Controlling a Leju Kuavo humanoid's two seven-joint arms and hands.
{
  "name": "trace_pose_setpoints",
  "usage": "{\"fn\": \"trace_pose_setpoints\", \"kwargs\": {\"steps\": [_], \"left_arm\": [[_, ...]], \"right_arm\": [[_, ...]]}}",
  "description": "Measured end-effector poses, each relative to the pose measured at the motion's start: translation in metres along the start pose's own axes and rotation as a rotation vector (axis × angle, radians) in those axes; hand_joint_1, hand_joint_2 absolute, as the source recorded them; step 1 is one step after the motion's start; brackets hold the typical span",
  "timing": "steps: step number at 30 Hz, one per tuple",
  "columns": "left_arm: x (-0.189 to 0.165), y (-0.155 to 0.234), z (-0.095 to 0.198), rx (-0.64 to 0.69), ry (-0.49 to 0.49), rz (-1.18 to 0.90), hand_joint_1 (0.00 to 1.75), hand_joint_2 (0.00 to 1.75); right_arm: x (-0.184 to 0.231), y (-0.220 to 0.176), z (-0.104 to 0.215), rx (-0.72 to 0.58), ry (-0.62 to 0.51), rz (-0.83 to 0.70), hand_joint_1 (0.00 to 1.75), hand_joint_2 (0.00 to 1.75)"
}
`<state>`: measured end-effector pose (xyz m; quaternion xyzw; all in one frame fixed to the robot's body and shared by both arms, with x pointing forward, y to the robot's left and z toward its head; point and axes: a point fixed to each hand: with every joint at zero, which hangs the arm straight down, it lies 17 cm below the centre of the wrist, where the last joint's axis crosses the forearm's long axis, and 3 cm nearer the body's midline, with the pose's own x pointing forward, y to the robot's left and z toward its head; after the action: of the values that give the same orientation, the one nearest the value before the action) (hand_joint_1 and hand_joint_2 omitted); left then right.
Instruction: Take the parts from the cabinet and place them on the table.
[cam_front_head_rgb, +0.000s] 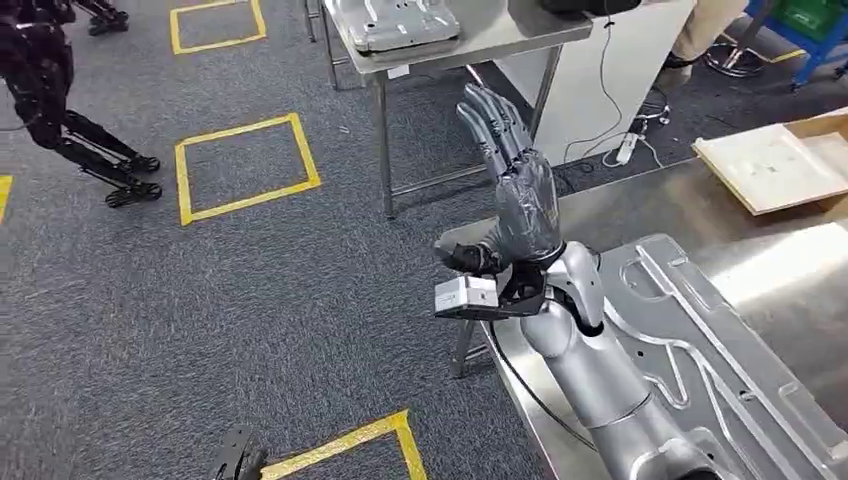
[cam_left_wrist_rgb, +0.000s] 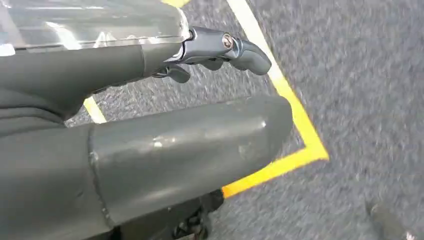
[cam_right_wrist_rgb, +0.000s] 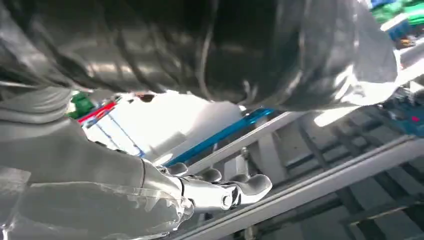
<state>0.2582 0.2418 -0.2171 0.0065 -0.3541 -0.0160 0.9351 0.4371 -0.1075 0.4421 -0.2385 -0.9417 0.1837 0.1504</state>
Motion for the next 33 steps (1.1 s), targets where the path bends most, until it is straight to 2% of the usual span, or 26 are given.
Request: {"fn": "trace_pose_setpoints", "kwargs": {"steps": [5, 12, 16, 29, 32, 33], "left_arm": [[-0.001, 0.006, -0.001, 0.028, 0.004, -0.007, 0.0, 0.0], [-0.004, -0.009, 0.003, 0.023, -0.01, -0.013, 0.0, 0.0], [0.0, -0.028, 0.005, 0.006, -0.031, -0.025, 0.0, 0.0], [-0.01, -0.09, 0.018, -0.024, 0.003, -0.03, 0.0, 0.0], [-0.014, -0.095, 0.02, -0.043, 0.015, -0.015, 0.0, 0.0], [-0.023, -0.082, 0.021, -0.045, 0.023, -0.009, 0.0, 0.0]], "right_arm": [[0.005, 0.0, -0.004, -0.018, -0.004, -0.014, 0.0, 0.0], [0.004, 0.0, 0.0, -0.021, 0.001, -0.006, 0.0, 0.0], [0.004, 0.0, -0.001, -0.021, 0.0, -0.005, 0.0, 0.0], [-0.004, 0.005, 0.002, -0.014, 0.014, -0.001, 0.0, 0.0], [-0.005, 0.006, 0.002, -0.011, 0.015, -0.004, 0.0, 0.0], [-0.005, 0.006, 0.001, -0.011, 0.013, -0.006, 0.0, 0.0]]}}
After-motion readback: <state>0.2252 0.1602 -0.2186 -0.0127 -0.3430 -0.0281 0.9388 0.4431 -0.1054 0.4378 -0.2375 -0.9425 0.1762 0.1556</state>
